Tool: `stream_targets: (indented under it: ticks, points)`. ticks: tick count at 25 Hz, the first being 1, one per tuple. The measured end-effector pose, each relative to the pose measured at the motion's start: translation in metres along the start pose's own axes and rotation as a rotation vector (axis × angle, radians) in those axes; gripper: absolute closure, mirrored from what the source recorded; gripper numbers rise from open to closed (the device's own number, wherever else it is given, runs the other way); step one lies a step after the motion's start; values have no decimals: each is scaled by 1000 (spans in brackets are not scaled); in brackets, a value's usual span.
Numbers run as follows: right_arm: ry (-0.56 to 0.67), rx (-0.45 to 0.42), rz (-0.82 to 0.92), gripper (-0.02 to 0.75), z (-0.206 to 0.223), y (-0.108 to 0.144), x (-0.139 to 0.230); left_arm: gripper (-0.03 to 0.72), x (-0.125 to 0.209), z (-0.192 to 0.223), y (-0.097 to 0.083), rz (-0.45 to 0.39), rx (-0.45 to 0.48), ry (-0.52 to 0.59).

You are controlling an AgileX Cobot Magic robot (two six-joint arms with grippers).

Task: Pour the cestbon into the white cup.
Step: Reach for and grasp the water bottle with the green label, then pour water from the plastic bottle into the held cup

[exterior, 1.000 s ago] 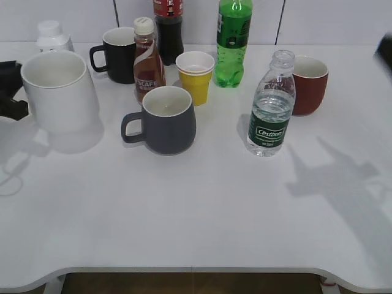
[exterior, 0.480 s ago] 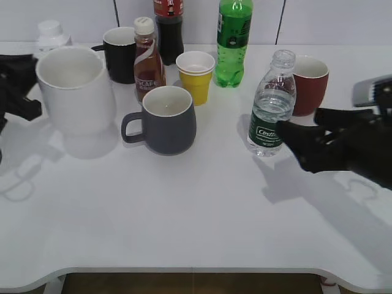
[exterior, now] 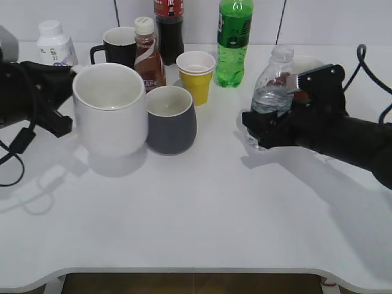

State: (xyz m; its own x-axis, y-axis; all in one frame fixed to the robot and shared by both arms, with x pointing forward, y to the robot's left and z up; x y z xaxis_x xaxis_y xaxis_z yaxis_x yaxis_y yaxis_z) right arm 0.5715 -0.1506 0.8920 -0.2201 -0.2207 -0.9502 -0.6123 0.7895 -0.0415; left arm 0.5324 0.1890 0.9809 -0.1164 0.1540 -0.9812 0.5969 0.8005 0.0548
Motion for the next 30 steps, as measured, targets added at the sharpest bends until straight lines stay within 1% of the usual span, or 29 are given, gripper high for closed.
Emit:
stream_targets:
  ticks: [1, 2, 6, 8, 10, 13, 16, 19, 23, 27, 30]
  points:
    - [-1, -7, -10, 242, 3, 0, -1, 649, 0, 1, -4, -2, 13, 0]
    - [-1, -15, -22, 269, 5, 0, -3, 649, -1, 2, -9, -3, 28, -1]
    - [20, -106, -130, 269, 0, 12, -8, 649, -3, 5, -31, 4, 86, 21]
    - [17, -130, -199, 269, -6, 20, -21, 649, 0, 7, -43, 1, 108, 48]
    - [44, -129, -305, 269, -10, 25, -37, 649, 2, 9, -55, -7, 127, 76]
    - [73, -119, -519, 269, -12, 39, -69, 649, 3, 11, -70, -28, 154, 91]
    - [70, -117, -729, 269, -12, 54, -97, 649, 4, 12, -81, -42, 173, 103]
    - [89, -120, -903, 269, -9, 65, -110, 649, 4, 12, -84, -45, 178, 109]
    - [106, -120, -1080, 269, -8, 66, -116, 649, 2, 7, -81, -45, 148, 132]
    - [116, -128, -1208, 269, -8, 64, -114, 649, -6, 0, -75, -67, 101, 137]
    - [107, -136, -1246, 269, -7, 69, -117, 649, -10, -1, -72, -64, 70, 174]
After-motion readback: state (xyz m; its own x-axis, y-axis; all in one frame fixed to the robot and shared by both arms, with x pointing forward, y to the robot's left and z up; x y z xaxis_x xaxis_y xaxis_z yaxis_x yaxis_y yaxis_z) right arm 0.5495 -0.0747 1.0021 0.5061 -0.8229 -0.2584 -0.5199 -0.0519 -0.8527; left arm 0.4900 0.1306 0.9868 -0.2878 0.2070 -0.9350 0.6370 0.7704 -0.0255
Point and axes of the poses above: a point on each arm's last joint axis where the gripper is mounted, z pointing out along that axis toward the gripper, y along the wrist's bending axis when the last joint is at zero, x = y × z, the point moved 4 cm from there along z, pointing out along that axis toward the gripper, and after that the axes turned 10 degrees about -z, right-handed, at the moved point
